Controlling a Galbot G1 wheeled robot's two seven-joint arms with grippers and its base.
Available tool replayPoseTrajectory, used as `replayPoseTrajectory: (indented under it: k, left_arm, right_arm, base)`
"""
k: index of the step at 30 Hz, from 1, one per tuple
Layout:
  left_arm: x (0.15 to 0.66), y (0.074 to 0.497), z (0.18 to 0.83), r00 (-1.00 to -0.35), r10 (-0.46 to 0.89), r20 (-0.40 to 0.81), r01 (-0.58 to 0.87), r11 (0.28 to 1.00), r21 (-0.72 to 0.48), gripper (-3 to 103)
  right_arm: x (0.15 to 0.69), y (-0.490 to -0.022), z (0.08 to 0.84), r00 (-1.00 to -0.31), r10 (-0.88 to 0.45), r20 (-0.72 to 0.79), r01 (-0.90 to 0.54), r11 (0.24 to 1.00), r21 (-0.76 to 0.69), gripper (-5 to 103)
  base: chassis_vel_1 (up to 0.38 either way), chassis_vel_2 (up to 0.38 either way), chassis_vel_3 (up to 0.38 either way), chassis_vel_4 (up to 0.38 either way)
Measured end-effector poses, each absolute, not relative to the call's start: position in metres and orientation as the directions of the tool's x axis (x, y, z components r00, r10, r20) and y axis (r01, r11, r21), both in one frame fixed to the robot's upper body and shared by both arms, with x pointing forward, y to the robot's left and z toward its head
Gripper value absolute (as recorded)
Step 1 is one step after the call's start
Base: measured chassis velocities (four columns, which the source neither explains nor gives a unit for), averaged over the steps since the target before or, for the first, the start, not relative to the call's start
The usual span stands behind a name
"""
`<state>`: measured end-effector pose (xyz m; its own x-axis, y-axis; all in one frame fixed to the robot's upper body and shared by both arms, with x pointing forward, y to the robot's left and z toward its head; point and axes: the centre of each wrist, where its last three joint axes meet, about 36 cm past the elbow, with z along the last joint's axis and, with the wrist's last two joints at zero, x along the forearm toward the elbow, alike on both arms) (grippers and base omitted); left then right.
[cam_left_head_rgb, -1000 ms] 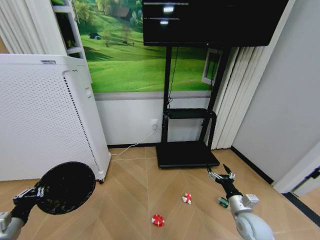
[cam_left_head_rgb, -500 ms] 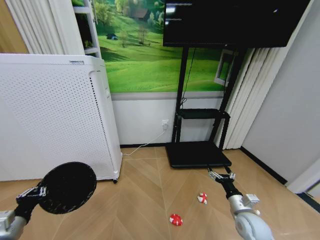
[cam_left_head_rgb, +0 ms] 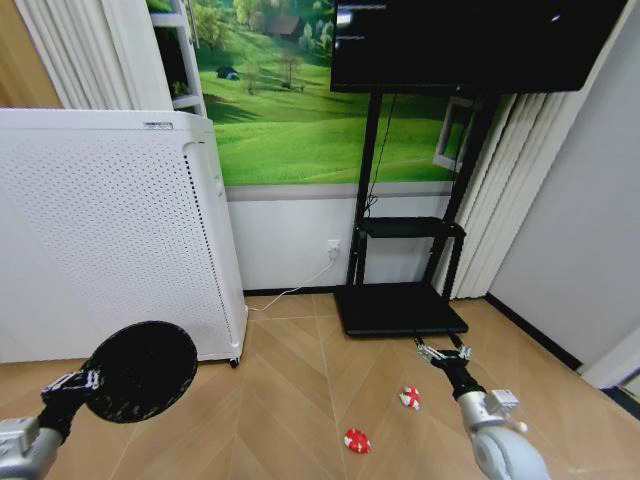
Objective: Pick up the trash bin and place the garbage on the floor into it.
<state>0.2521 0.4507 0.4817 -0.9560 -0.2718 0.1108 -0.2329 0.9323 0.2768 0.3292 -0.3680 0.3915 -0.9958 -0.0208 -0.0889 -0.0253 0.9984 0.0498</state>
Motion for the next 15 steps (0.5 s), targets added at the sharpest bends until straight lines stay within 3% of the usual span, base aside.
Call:
replayPoseTrajectory:
  k: [6, 15]
  left_arm:
    - [0.266, 0.439, 0.469, -0.958, -0.27, 0.099, -0.248, 0.95, 0.187, 3]
    - [0.294, 0.405, 0.437, -0.964, -0.236, 0.124, -0.228, 0.971, 0.073, 3]
  right_arm:
    - [0.328, -0.37, 0.391, -0.996, -0.026, -0.09, -0.029, 0.999, 0.028, 100]
    - [0.328, -0.383, 0.392, -0.999, -0.048, -0.001, -0.048, 0.996, -0.073, 100]
  base:
    - [0.19, 0.155, -0.144, -0.154]
    - [-0.02, -0.008, 0.026, 0.012]
